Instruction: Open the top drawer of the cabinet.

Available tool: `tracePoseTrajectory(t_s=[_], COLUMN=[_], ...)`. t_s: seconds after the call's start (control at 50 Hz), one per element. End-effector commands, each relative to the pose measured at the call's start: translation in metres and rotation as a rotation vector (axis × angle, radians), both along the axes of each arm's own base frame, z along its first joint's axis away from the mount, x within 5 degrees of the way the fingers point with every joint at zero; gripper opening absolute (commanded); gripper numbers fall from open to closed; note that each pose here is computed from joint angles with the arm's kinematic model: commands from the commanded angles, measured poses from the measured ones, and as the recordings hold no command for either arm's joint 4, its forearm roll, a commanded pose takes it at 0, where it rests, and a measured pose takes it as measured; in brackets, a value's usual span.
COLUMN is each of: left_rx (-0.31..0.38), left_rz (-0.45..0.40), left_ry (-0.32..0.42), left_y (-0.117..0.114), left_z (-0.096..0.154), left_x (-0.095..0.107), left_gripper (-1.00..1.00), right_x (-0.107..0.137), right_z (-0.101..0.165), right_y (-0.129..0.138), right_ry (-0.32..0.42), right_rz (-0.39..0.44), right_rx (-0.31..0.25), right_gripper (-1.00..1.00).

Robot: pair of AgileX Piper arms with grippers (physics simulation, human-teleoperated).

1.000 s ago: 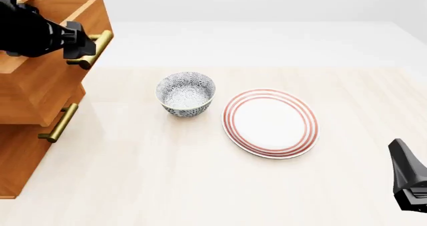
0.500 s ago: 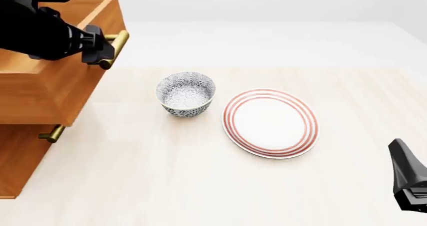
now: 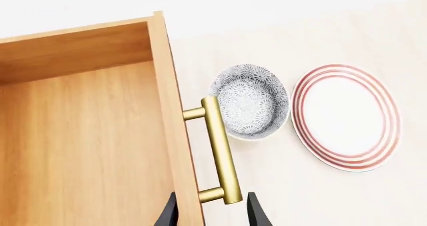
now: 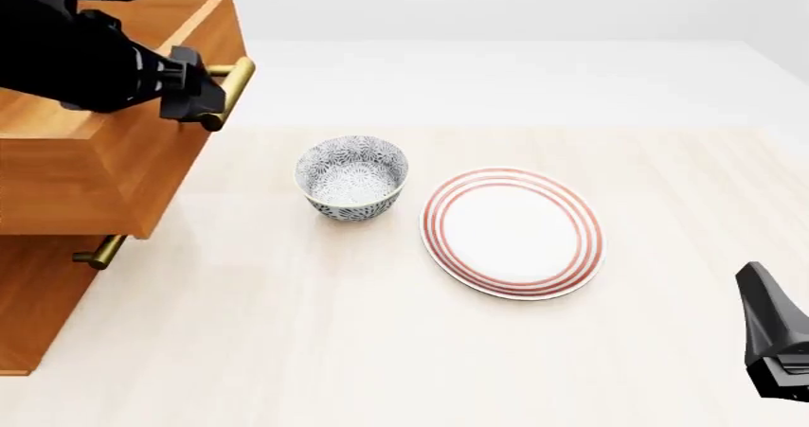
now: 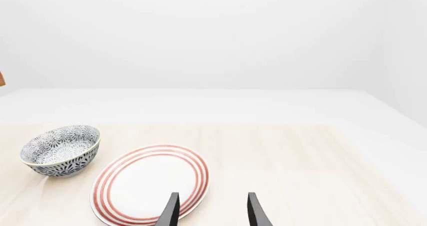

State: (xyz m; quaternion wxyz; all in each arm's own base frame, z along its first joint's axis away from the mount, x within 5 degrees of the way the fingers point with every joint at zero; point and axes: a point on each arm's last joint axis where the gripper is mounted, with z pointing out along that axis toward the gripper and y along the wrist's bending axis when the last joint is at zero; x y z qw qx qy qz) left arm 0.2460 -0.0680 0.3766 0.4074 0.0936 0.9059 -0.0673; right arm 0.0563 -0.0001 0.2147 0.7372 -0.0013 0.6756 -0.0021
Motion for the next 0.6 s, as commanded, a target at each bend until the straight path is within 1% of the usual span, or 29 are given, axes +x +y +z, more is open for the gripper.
tracePoseTrajectory(t_s=[0.02,0.06,0.08,0.1,0.12,0.18,0.24,0.32,0.4,0.5,0.6], left_rx=[0.002,0.007,-0.026,-0.009,0.027,0.013,0.022,0.026,0.025,0.031,0.037], left_rz=[-0.025,-0.024,-0.057,-0.042,-0.03,-0.03,-0.014,-0.009,-0.018,-0.014,-0.009], left_ry=[-0.009,-0.012,-0.019,-0.016,-0.013,-0.018,-0.025,-0.031,-0.036,-0.035,-0.045], left_y=[-0.003,-0.001,-0.014,-0.008,0.003,0.001,0.008,0.011,0.009,0.012,0.015], left_z=[0.006,0.008,0.012,0.012,0.01,0.013,0.016,0.019,0.021,0.021,0.027], left_x=[-0.007,-0.009,-0.012,-0.012,-0.01,-0.013,-0.017,-0.02,-0.022,-0.023,-0.027], left_gripper=[1.0,1.0,1.0,1.0,1.0,1.0,1.0,1.0,1.0,1.0,1.0], right_x=[0.0,0.0,0.0,0.0,0.0,0.0,0.0,0.0,0.0,0.0,0.0], right_z=[0.0,0.0,0.0,0.0,0.0,0.0,0.0,0.0,0.0,0.0,0.0], right_y=[0.0,0.0,0.0,0.0,0.0,0.0,0.0,0.0,0.0,0.0,0.0], right_ry=[0.0,0.0,0.0,0.0,0.0,0.0,0.0,0.0,0.0,0.0,0.0], right_rz=[0.0,0.0,0.0,0.0,0.0,0.0,0.0,0.0,0.0,0.0,0.0], right_rx=[0.002,0.001,0.001,0.001,0.001,0.001,0.001,0.001,0.001,0.001,0.001], right_gripper=[1.0,1.0,1.0,1.0,1.0,1.0,1.0,1.0,1.0,1.0,1.0])
